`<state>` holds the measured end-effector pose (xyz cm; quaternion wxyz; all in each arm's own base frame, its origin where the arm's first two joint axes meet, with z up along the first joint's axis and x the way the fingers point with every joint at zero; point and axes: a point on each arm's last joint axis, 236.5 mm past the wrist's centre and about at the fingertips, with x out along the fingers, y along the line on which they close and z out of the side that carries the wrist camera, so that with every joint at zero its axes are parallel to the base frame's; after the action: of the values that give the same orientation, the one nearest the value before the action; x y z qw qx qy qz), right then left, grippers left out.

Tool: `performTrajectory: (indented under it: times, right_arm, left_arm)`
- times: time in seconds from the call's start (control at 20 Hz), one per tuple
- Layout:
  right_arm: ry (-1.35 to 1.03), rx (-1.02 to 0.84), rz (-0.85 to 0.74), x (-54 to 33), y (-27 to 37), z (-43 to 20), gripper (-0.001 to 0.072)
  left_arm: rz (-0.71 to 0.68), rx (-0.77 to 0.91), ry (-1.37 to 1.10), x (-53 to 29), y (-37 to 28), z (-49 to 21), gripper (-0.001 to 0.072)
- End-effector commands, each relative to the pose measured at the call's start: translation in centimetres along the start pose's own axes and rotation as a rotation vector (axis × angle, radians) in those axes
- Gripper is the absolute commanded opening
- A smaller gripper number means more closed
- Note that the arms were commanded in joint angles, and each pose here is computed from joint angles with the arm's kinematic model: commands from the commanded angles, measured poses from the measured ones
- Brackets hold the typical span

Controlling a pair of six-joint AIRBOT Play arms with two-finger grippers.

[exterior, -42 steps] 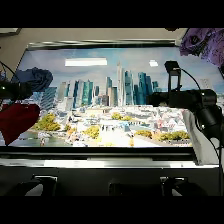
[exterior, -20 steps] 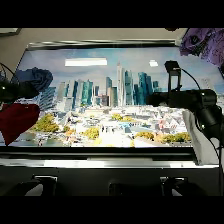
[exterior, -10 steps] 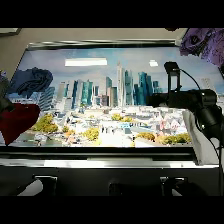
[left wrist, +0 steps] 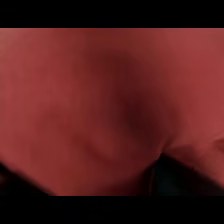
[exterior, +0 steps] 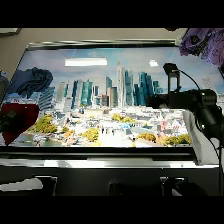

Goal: Fold the clothes and pants, and hang the long-sleeved shirts on hangers.

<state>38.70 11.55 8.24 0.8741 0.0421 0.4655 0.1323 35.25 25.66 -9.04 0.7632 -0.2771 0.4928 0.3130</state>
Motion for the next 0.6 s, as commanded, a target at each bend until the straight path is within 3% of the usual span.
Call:
performTrajectory:
  times: [0.0, 0.1, 0.3, 0.55]
  right_arm:
    - [0.001, 0.010, 0.001, 0.0, 0.0, 0.0, 0.0072]
    - [0.011, 0.047, 0.001, 0.0, 0.0, -0.3, 0.0072]
    - [0.111, 0.072, -0.003, -0.2, 0.1, -2.6, 0.0071]
    - [0.201, 0.028, -0.019, -1.5, -0.2, -4.9, 0.0070]
  left_arm:
    - [-0.023, -0.040, 0.057, 1.3, -0.5, -1.1, 0.0021]
    - [-0.073, -0.038, 0.123, -0.4, -3.3, -2.9, 0.0019]
    - [-0.217, 0.178, 0.137, -7.5, -13.5, -7.5, 0.0019]
    - [-0.507, 0.393, 0.279, -17.6, -27.5, -21.8, 0.0019]
